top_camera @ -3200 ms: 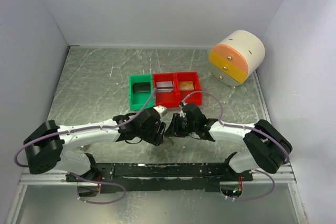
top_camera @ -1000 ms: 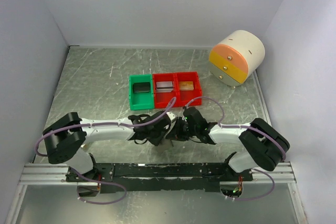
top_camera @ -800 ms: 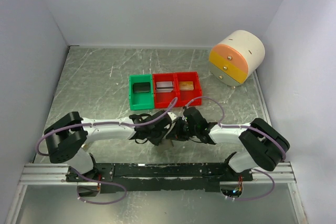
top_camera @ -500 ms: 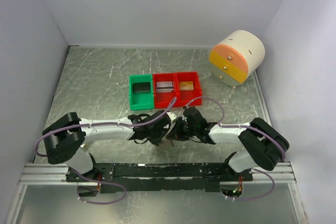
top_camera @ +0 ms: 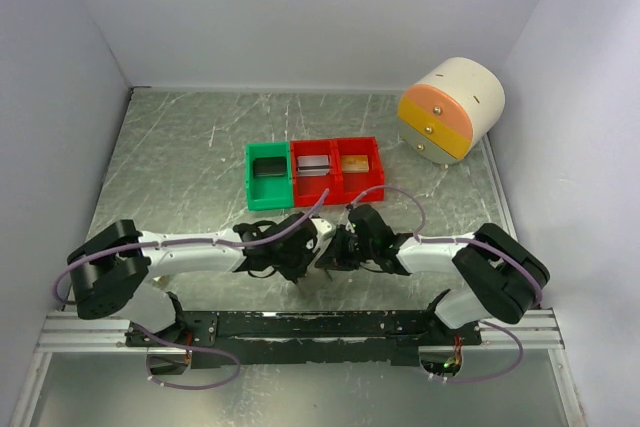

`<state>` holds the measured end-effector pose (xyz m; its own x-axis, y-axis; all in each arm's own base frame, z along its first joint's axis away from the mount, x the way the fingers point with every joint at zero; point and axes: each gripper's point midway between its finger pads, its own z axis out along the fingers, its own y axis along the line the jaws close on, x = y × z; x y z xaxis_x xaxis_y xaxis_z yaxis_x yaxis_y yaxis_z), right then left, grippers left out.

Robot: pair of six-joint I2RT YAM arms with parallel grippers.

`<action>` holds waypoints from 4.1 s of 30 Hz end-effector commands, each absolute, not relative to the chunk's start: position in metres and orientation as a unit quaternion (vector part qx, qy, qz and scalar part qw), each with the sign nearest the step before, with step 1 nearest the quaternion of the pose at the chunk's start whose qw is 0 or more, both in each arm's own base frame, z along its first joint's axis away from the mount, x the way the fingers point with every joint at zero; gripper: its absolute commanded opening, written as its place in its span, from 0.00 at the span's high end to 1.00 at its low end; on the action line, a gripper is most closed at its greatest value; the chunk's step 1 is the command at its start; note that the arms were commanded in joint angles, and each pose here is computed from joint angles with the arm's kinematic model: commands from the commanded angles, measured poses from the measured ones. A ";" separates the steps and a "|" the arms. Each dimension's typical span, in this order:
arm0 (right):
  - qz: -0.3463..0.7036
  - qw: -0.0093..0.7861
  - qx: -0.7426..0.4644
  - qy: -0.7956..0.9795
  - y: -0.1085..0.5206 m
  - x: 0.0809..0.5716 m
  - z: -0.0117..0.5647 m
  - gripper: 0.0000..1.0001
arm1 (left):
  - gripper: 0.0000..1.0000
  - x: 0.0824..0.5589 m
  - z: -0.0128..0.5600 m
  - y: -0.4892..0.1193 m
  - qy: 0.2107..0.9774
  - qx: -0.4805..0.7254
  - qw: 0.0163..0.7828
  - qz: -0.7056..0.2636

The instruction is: Take the credit cards out of the card holder

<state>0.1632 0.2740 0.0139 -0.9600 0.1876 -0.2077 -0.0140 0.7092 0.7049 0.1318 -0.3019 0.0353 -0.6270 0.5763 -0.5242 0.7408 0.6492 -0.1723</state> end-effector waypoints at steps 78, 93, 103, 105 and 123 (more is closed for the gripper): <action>0.342 0.112 0.047 0.932 0.254 0.151 -0.013 0.82 | 0.47 0.107 0.026 -0.249 0.977 -0.039 0.181 -0.102; 0.347 0.110 0.042 0.930 0.257 0.151 -0.009 0.82 | 0.93 0.108 0.039 -0.263 0.968 -0.042 0.179 -0.171; 0.296 0.180 -0.010 0.938 0.249 0.180 0.027 0.48 | 0.93 0.134 0.093 -0.259 0.947 -0.026 0.263 -0.181; 0.266 0.194 -0.028 0.944 0.242 0.186 0.033 0.43 | 0.93 0.137 0.103 -0.263 0.943 -0.014 0.272 -0.189; 0.345 0.179 -0.081 0.918 0.273 0.180 0.063 0.33 | 0.93 0.150 0.139 -0.304 0.924 0.057 0.299 -0.233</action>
<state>0.1764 0.2806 0.0660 -0.9217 -0.0495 -0.3847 -0.3027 0.7119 0.6336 0.1405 -0.2895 0.1189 -0.8445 -0.0281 -0.5348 0.2003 0.9096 -0.3639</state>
